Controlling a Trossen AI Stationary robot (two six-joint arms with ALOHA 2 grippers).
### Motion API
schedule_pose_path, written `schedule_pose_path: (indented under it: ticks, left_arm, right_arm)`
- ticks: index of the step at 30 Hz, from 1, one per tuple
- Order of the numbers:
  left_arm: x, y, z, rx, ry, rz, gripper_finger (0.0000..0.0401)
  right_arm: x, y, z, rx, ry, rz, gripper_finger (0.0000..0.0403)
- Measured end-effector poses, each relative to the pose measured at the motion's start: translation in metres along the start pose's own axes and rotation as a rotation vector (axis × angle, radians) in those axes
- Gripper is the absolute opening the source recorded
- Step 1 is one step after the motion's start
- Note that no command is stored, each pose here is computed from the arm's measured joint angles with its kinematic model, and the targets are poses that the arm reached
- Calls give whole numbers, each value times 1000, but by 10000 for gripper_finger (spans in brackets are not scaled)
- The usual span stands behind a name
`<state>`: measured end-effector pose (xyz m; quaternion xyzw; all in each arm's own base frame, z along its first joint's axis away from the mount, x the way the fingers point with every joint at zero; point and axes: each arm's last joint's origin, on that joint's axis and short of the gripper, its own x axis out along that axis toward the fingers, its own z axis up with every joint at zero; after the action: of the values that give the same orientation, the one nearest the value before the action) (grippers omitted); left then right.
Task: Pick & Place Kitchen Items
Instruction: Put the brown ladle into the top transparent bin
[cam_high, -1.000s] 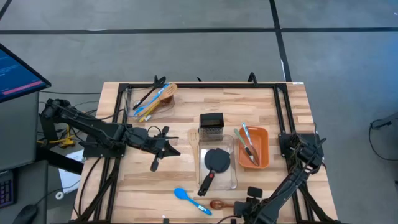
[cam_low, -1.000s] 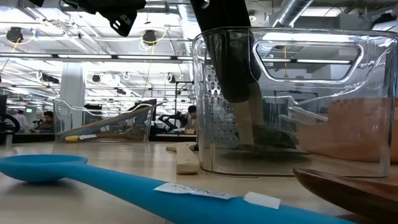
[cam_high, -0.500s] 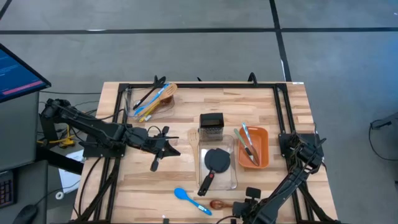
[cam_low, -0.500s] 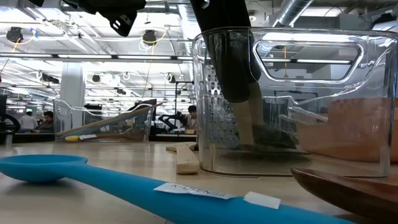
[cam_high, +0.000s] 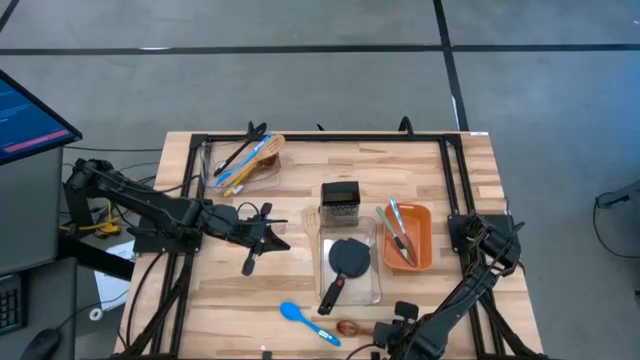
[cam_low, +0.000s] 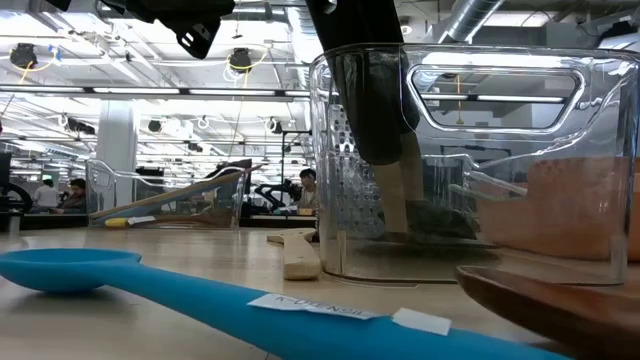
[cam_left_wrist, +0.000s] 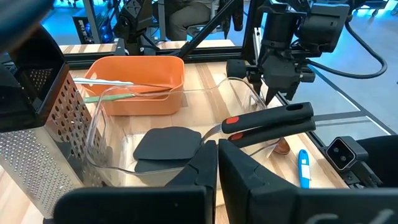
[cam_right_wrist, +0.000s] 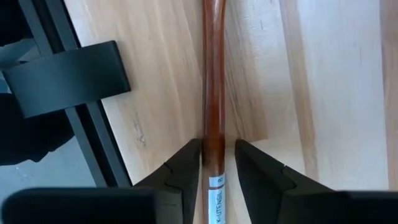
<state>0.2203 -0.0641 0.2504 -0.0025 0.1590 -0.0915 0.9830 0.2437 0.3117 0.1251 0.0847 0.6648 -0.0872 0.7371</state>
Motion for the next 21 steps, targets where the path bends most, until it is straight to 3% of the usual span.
schedule_pose_path:
  ticks: [8, 21]
  left_arm:
    - [0, 0, 0, 0, 0, 0, 2]
    - [0, 0, 0, 0, 0, 0, 2]
  right_arm:
    - [1, -1, -1, -3, 8, -6, 26]
    - [-18, 7, 1, -13, 32, -46, 23]
